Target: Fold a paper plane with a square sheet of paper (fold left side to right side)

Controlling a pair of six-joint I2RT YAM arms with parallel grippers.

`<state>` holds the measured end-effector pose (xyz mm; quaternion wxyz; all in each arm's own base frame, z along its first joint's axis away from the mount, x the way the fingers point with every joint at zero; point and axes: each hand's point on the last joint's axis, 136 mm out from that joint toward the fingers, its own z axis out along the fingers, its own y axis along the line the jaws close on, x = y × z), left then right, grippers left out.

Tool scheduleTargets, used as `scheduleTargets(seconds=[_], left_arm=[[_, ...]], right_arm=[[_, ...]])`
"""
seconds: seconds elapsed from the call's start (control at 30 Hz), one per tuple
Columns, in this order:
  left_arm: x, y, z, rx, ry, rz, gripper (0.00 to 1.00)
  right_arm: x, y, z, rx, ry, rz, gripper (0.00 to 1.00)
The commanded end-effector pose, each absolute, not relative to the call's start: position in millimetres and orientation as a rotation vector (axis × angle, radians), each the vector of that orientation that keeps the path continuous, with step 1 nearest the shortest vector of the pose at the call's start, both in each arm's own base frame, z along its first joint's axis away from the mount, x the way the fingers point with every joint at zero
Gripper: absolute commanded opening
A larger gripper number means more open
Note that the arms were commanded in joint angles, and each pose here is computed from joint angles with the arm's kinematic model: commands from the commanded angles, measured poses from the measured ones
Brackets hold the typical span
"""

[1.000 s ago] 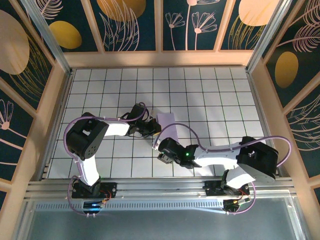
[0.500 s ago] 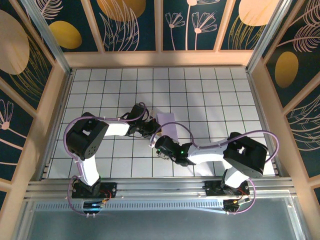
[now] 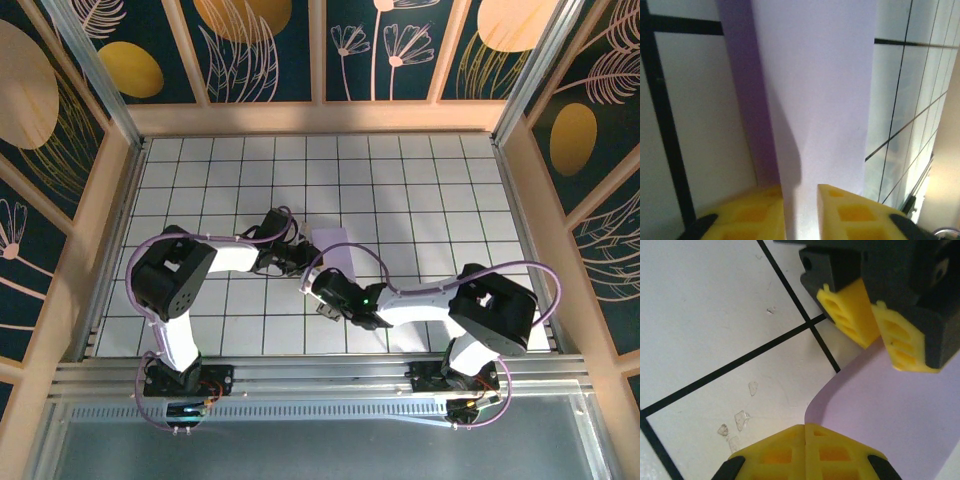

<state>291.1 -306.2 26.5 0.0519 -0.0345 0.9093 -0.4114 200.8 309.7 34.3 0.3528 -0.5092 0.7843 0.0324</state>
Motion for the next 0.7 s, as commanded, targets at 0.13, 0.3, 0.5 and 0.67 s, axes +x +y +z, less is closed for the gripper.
scheduleTargets(seconds=[0.13,0.3,0.5,0.67], left_arm=[[305.1,-286.9,73.6,-0.076,2.624,-1.209,0.40],[311.5,-275.1,94.9,-0.087,2.551,-1.188,0.39],[315.0,-289.5,92.0,-0.059,2.548,-1.267,0.19],[311.6,-300.0,67.1,-0.046,2.625,-1.254,0.13]], right_arm=[[197.1,318.8,51.6,-1.257,2.144,0.350,0.00],[193.6,321.6,59.6,-1.219,2.197,0.529,0.00],[177.3,329.7,66.5,-1.225,2.227,0.733,0.00],[169.2,331.6,66.2,-1.199,2.254,0.839,0.00]])
